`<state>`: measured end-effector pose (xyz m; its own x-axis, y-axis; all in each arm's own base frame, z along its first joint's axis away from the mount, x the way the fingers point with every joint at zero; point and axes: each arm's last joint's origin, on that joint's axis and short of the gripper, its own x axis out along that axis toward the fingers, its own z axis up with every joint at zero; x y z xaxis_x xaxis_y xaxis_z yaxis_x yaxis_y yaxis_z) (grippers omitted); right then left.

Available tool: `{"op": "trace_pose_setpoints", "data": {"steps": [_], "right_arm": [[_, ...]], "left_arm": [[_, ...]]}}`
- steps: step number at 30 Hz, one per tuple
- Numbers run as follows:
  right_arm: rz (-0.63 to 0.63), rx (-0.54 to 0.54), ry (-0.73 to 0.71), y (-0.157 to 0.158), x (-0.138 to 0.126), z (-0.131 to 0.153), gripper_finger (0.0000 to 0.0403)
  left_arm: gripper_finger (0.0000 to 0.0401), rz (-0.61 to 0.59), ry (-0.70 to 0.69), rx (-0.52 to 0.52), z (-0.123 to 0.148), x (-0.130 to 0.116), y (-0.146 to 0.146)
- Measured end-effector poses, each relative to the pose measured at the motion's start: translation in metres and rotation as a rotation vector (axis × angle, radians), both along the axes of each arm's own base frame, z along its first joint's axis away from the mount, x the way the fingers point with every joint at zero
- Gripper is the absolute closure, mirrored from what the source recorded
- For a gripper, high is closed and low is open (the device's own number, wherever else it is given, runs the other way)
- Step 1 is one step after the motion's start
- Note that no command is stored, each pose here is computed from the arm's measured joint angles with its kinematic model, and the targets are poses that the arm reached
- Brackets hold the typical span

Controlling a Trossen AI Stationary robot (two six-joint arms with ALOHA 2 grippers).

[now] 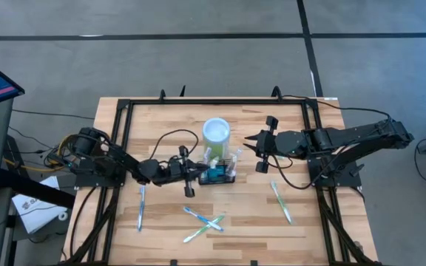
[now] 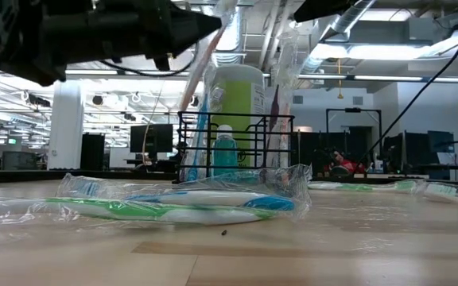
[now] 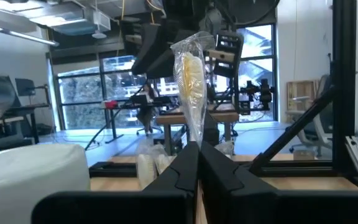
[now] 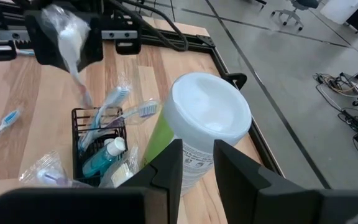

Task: Pick & Place toothbrushing station
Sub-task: Put the orange toothbrush into the wire organizer

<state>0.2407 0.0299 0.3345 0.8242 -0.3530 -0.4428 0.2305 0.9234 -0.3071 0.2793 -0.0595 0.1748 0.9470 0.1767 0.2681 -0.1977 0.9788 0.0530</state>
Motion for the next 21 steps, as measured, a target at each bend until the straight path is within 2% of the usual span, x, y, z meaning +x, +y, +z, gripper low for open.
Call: {"op": "trace_pose_setpoints", "data": {"steps": [9, 21], "right_arm": [[0.0, 0.0, 0.001, 0.0, 0.0, -0.0001, 0.0321], [0.0, -0.005, 0.025, 0.0006, 0.0032, -0.0043, 0.0321]], "left_arm": [[0.0401, -0.004, 0.002, 0.051, 0.0004, 0.0028, 0.0025], [0.0401, -0.029, 0.004, 0.033, -0.0027, 0.0044, 0.0069]]}}
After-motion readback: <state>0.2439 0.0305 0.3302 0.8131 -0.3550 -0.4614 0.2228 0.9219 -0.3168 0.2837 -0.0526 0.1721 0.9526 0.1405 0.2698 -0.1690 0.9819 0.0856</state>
